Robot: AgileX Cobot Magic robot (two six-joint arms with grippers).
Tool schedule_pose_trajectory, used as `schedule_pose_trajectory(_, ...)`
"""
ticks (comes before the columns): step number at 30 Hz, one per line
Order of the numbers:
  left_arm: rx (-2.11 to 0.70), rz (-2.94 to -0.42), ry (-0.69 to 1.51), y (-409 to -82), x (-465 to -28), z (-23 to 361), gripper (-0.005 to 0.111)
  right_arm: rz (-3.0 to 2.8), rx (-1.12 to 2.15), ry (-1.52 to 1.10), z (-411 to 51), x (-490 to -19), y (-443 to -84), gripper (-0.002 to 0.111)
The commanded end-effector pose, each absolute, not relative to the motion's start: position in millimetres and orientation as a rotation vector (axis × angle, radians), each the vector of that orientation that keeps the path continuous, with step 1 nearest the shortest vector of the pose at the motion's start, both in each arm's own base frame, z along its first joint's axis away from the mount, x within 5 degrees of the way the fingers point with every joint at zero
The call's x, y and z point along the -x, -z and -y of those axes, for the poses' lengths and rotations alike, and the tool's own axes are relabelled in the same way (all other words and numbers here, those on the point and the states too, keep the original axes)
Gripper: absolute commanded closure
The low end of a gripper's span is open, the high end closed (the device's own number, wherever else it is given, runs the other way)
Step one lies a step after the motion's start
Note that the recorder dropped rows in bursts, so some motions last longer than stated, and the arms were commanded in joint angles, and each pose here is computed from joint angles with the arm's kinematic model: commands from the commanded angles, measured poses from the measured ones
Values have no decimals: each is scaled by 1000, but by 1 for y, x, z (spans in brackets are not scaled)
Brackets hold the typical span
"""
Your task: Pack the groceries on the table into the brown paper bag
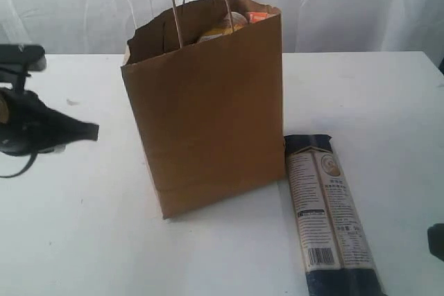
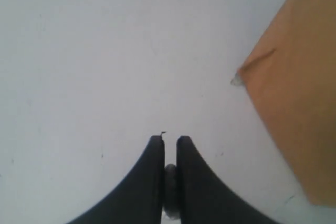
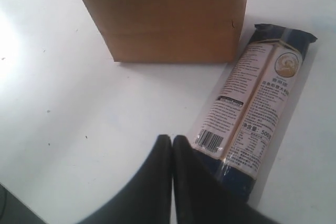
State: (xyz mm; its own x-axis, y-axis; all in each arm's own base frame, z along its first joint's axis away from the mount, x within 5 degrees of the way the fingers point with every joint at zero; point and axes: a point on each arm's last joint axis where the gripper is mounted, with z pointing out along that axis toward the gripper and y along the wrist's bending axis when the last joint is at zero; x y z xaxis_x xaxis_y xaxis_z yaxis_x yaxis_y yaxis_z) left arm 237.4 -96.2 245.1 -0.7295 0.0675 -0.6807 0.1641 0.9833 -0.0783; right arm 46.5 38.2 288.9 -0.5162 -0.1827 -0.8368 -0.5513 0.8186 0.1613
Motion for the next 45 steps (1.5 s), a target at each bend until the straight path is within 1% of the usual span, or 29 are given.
schedule_pose_trajectory(1,-114,-2203,258,-300,-225,91,107,-2097,536,-521,-38,-46,-288,108)
schedule_pose_trajectory(4,-90,-2065,340,-335,-219,90,107,-2100,534,-534,-39,-46,-288,108)
schedule_pose_trajectory(7,-73,-1949,418,-361,-213,91,107,-2100,534,-534,-39,-46,-288,108)
schedule_pose_trajectory(11,-112,-1844,498,-379,-209,101,107,-2100,534,-534,-39,-46,-288,108)
schedule_pose_trajectory(14,-170,-1789,549,-386,-206,113,107,-2100,534,-534,-39,-46,-288,108)
schedule_pose_trajectory(23,-199,-1780,598,-387,-234,141,107,-2104,531,-547,-39,-45,-288,108)
schedule_pose_trajectory(29,-235,-1806,632,-376,-246,163,107,-2104,530,-549,-39,-45,-288,108)
schedule_pose_trajectory(35,-254,-1811,638,-364,-259,174,107,-2104,530,-549,-39,-45,-288,108)
schedule_pose_trajectory(40,-275,-1830,639,-358,-260,181,106,-2104,530,-549,-39,-45,-288,108)
schedule_pose_trajectory(41,-277,-1834,638,-357,-260,181,103,-2104,530,-549,-39,-45,-288,108)
schedule_pose_trajectory(43,-277,-1831,640,-357,-260,181,93,-2104,530,-549,-39,-45,-288,108)
schedule_pose_trajectory(45,-281,-1830,637,-357,-260,181,75,-2104,530,-549,-39,-45,-288,108)
